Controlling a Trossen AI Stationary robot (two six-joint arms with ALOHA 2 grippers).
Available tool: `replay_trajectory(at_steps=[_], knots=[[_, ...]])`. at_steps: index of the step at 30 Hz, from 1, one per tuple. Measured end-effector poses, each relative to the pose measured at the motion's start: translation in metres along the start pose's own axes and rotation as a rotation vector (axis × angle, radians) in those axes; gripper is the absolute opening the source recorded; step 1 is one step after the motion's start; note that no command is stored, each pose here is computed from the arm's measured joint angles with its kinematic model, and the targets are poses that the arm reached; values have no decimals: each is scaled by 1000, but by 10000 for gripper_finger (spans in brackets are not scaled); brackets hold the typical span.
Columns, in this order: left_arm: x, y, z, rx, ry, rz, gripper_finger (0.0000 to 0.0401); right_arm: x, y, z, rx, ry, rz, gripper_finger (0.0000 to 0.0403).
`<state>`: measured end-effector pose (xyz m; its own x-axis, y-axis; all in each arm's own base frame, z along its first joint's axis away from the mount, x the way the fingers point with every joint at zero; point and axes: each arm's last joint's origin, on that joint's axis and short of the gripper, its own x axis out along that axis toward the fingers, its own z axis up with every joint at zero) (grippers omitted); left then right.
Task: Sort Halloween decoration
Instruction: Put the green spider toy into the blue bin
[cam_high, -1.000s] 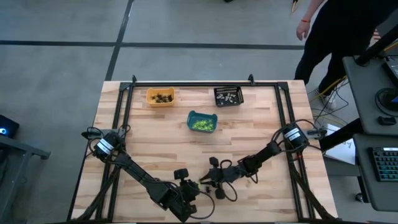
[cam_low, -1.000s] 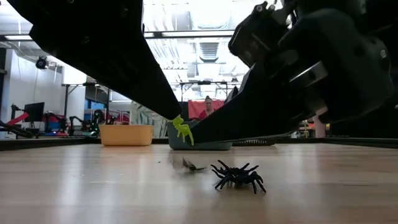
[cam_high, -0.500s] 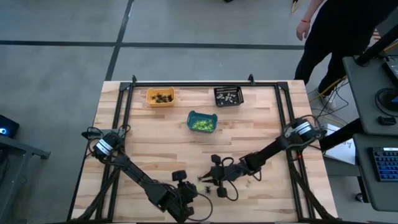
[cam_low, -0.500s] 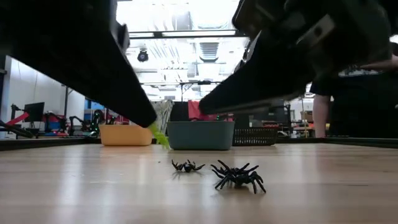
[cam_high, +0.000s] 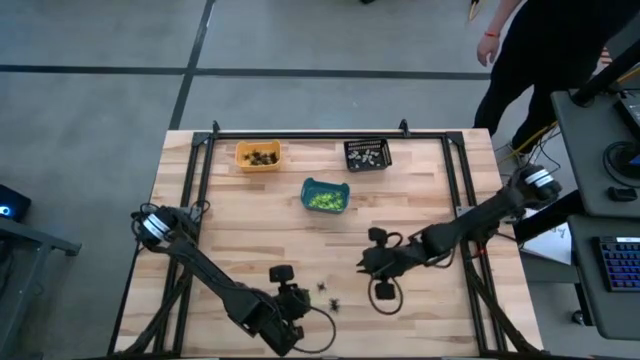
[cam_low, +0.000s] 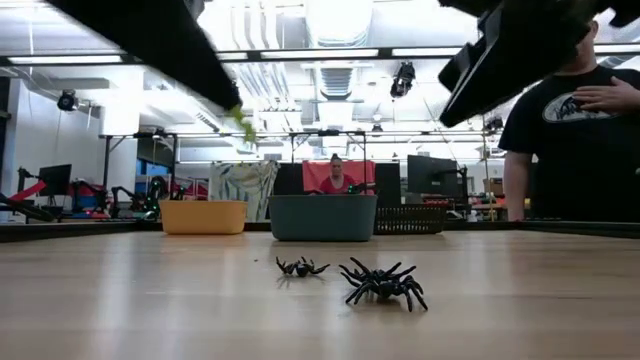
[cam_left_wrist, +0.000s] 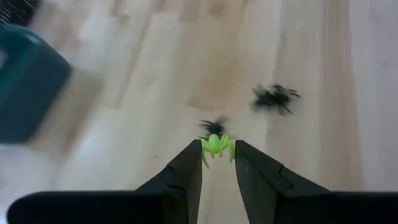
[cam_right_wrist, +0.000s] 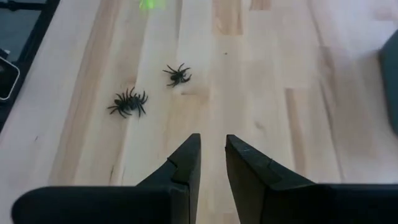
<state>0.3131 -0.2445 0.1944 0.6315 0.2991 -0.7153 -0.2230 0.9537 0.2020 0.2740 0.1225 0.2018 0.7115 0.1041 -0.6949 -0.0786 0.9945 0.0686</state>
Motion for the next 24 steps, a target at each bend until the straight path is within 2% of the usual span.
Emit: replay_trajectory(at_steps=[7, 11, 19, 24], knots=[[-8, 31, 26, 146, -76, 100, 77, -27, -8, 7, -59, -36, 0, 66], [-5, 53, 41, 234, -66, 150, 77, -37, -23, 14, -110, -67, -32, 66], [12, 102, 64, 394, -6, 238, 77, -47, -76, 27, -140, -101, -158, 66], [21, 143, 61, 427, 48, 249, 77, -46, -110, 26, -103, -70, -150, 66]])
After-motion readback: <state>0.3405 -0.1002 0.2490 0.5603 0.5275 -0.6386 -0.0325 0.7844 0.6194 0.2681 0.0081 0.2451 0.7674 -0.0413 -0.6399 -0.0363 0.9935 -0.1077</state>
